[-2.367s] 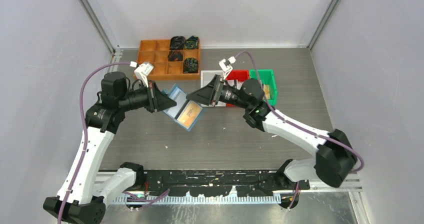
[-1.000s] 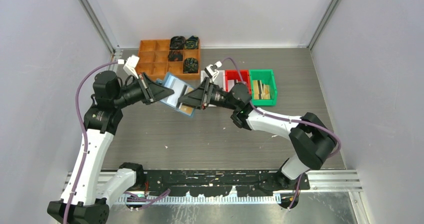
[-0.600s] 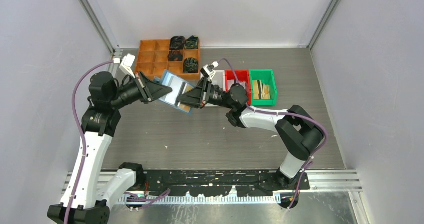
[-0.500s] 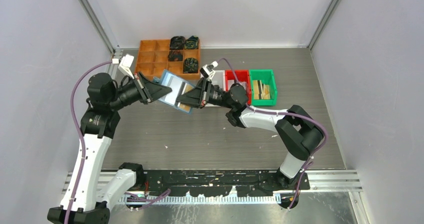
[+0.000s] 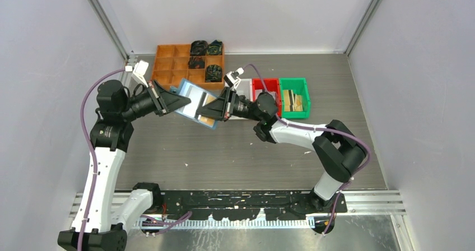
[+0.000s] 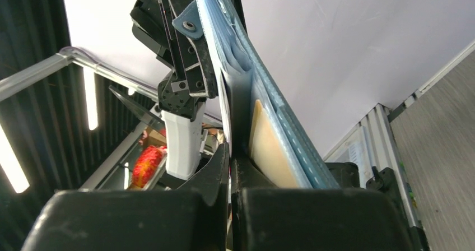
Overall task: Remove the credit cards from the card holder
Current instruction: Remove the credit card from the card holder.
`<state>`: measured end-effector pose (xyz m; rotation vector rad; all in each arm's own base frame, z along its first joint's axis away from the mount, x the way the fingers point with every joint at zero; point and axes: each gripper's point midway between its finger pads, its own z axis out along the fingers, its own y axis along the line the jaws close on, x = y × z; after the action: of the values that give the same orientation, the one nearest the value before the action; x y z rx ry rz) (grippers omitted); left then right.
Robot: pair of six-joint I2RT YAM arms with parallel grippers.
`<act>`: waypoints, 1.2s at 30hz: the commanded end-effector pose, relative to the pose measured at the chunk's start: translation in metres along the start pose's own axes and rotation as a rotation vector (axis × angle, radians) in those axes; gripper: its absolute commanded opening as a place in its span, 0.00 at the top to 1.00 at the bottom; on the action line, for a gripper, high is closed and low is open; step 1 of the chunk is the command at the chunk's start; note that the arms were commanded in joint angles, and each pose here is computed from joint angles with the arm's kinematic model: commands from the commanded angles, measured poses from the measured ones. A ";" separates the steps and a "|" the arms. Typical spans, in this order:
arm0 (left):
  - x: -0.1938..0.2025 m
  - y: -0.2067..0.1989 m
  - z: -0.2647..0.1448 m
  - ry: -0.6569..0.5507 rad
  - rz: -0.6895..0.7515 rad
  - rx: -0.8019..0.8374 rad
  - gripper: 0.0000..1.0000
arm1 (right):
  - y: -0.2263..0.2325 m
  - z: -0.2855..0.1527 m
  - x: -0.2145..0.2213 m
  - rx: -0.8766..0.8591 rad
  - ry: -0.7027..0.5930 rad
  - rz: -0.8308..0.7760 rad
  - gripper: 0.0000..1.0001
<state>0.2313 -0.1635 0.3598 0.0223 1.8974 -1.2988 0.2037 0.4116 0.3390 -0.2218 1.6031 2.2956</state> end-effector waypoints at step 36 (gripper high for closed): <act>-0.007 -0.015 -0.017 -0.024 0.015 0.076 1.00 | 0.048 -0.003 -0.012 -0.039 -0.058 -0.146 0.94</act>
<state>0.2254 -0.1547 0.3634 -0.0140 1.8921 -1.3602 0.2005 0.3999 0.3456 -0.2298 1.6279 2.1871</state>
